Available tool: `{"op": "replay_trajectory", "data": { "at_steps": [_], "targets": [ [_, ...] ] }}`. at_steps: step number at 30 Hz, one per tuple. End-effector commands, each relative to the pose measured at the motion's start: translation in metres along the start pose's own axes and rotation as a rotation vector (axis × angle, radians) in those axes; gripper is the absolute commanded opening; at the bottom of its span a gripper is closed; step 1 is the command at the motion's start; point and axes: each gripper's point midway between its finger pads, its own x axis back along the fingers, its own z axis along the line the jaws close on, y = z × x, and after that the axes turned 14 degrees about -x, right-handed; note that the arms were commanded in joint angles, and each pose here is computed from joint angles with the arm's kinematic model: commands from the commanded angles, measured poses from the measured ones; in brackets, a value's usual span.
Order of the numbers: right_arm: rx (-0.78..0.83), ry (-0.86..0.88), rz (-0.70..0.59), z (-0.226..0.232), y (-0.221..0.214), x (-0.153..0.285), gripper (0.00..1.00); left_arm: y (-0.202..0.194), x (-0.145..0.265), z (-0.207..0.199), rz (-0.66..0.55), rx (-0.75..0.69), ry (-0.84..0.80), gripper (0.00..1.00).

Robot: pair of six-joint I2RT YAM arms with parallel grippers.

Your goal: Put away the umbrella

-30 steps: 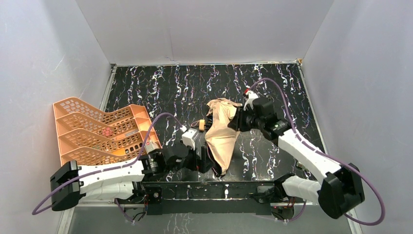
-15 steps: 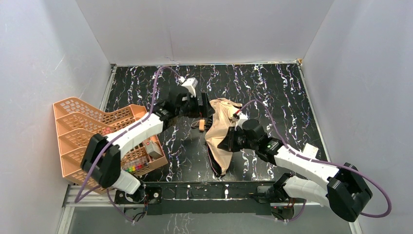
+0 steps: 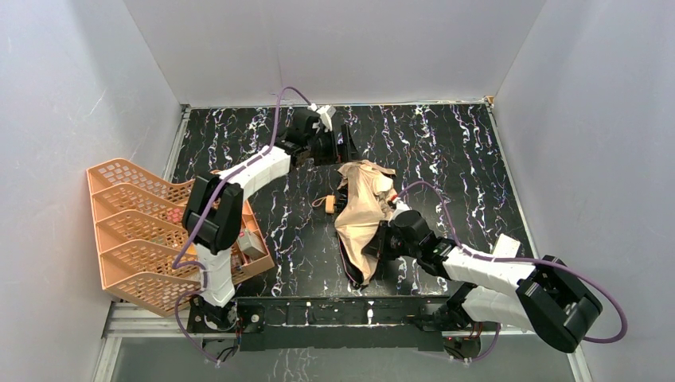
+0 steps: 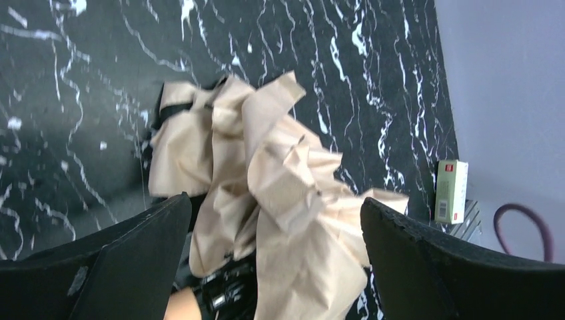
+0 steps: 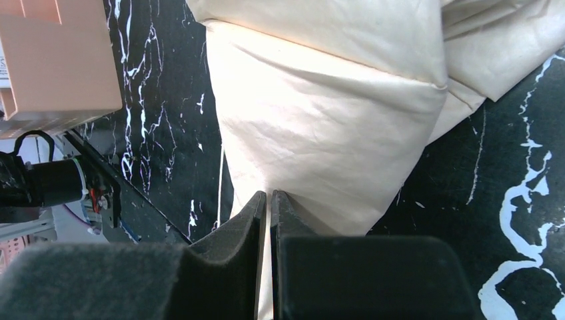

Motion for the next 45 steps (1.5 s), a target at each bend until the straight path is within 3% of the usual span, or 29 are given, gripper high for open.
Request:
{"op": "replay_trajectory", "data": {
  "at_steps": [1,9,17,20,26,31,39,45],
  "targets": [
    [0.007,0.062,-0.027,0.012,0.004,-0.004,0.14,0.020,-0.005,-0.007,0.027,-0.012,-0.034,0.98],
    [0.007,0.055,-0.031,0.011,0.003,-0.003,0.14,0.008,-0.023,0.003,0.110,-0.017,-0.031,0.91],
    [0.009,0.053,-0.020,0.010,0.001,-0.006,0.14,-0.001,-0.021,-0.013,0.134,-0.032,-0.121,0.80],
    [0.010,0.046,-0.018,0.008,0.001,-0.008,0.14,0.001,-0.021,-0.020,0.128,-0.035,-0.161,0.68],
    [0.010,0.021,-0.034,0.004,0.004,-0.008,0.14,0.016,-0.014,-0.029,0.089,-0.057,-0.182,0.33],
    [0.010,0.015,-0.032,0.002,0.003,-0.008,0.13,0.033,-0.003,-0.038,0.052,-0.085,-0.185,0.16],
    [0.011,0.017,-0.041,0.004,0.006,-0.009,0.13,0.062,0.033,-0.063,-0.030,-0.148,-0.216,0.05],
    [0.015,0.025,-0.053,0.009,0.010,-0.008,0.13,0.064,0.062,-0.085,-0.063,-0.182,-0.233,0.02]
  ]
}}
